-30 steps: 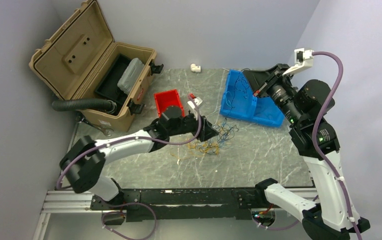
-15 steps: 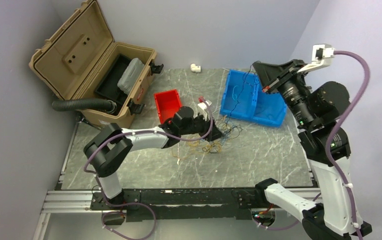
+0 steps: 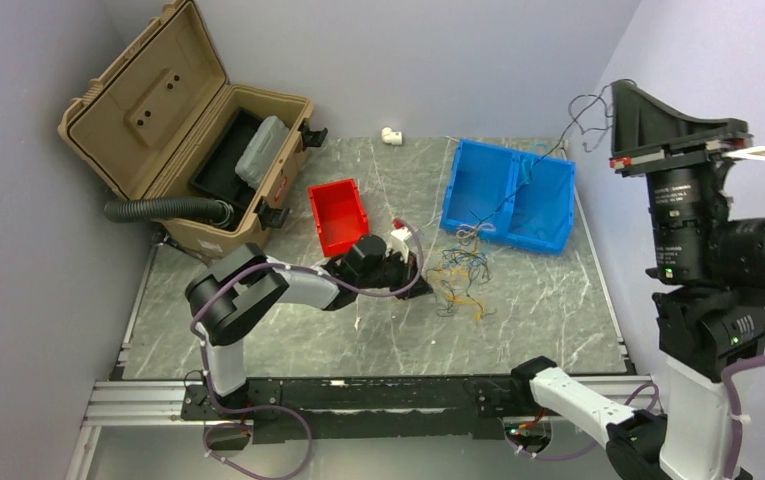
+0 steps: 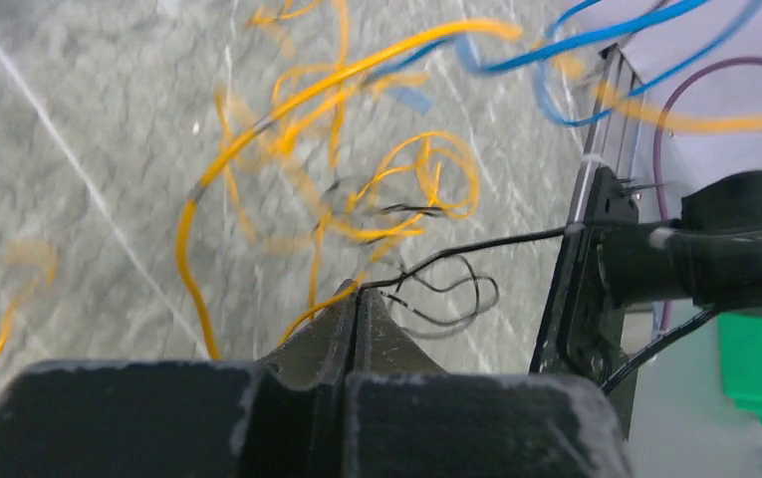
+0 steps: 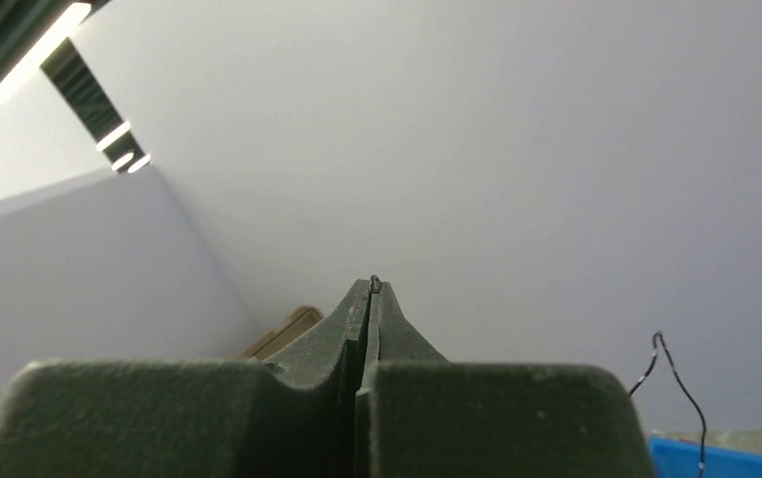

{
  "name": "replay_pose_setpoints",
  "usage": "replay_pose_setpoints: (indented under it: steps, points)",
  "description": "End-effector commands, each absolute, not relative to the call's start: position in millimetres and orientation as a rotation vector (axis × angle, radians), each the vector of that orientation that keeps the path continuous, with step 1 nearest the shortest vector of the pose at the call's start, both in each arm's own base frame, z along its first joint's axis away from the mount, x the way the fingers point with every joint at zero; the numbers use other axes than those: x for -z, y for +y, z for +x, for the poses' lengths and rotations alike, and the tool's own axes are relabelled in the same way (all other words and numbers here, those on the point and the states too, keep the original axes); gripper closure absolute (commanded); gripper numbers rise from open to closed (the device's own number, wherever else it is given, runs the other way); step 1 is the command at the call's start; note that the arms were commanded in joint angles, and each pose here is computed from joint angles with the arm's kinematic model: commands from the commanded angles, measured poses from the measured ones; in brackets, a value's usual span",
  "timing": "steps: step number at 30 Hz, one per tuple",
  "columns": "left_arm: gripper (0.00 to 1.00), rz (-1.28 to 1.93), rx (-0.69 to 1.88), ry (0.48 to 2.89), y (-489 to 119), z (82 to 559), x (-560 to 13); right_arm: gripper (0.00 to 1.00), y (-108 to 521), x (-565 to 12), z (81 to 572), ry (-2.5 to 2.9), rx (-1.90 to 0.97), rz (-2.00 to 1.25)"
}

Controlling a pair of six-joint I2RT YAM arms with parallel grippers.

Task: Untangle the cables
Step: Untie the cable.

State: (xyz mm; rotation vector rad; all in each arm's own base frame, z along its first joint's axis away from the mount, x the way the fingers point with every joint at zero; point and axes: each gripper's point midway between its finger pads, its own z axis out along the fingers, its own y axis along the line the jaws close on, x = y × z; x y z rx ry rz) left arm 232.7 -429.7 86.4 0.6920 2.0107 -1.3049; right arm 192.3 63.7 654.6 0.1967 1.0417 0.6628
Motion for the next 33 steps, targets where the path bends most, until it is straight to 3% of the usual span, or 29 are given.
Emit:
replay_pose_setpoints:
  steps: [1,11,25,33]
  points:
    - [1.00,0.680,1.313,1.940,-418.1,223.7,-107.9,1.00,33.5,-668.1,181.7,0.941,-0.574,0.289]
    - [1.00,0.576,0.963,2.040,-321.0,206.4,-125.4,1.00,3.7,-615.8,195.3,1.027,-0.388,0.412]
    - [1.00,0.088,0.345,1.999,-133.7,211.7,-214.6,1.00,8.9,-470.7,247.9,1.391,-0.207,0.493]
    - [1.00,0.154,0.437,1.965,-147.4,208.0,-221.9,1.00,64.3,-440.8,267.2,1.535,-0.382,0.289]
